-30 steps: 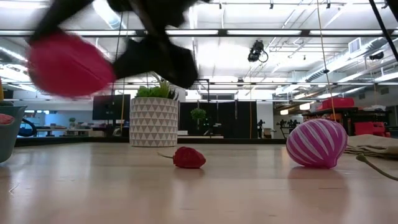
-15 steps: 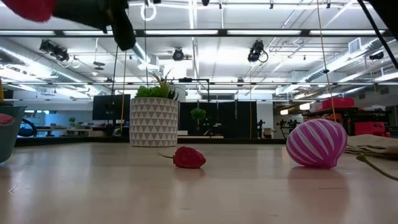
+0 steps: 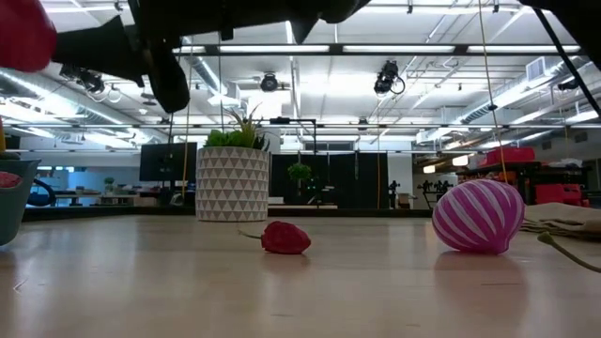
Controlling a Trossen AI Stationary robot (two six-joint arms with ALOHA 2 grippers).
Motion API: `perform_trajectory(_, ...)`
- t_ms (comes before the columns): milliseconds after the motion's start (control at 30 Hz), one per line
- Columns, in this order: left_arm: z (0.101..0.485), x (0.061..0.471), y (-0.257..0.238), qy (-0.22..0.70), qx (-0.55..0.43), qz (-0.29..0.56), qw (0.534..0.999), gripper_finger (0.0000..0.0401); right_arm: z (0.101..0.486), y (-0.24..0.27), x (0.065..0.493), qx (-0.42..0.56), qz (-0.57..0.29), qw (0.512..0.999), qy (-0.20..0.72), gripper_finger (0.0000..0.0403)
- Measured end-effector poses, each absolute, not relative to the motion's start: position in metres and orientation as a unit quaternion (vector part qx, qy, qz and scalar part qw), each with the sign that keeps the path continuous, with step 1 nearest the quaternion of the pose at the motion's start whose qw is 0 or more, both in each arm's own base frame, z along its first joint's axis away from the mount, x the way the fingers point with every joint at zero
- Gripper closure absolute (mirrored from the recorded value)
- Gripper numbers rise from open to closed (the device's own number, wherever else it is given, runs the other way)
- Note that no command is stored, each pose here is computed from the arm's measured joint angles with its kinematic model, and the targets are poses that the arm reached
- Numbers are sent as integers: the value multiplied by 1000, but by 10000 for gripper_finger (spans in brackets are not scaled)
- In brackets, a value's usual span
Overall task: Pick and placing Produce into tupperware
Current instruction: Put the dragonfruit into the bin
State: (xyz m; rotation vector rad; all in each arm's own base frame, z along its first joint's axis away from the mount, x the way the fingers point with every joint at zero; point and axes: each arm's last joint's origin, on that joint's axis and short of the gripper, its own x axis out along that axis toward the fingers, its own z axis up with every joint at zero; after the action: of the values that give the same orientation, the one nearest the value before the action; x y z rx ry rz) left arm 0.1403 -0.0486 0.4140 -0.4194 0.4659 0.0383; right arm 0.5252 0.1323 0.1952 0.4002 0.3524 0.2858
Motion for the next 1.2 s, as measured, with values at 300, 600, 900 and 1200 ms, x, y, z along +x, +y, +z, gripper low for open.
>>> perform_trajectory(300, 379, 114, -85, 440, -281, 34, 852, 397, 198, 130, 525, 206, 137, 953, 175, 170)
perform_trajectory(600, 343, 108, -166, 568, -305, 70, 762, 398, 199, 131, 524, 223, 147, 947, 180, 170)
perform_trajectory(900, 290, 104, -244, 577, -357, 175, 713, 399, 199, 132, 524, 223, 155, 945, 181, 170)
perform_trajectory(1200, 209, 106, -262, 553, -424, 218, 683, 399, 199, 133, 524, 225, 173, 941, 186, 170)
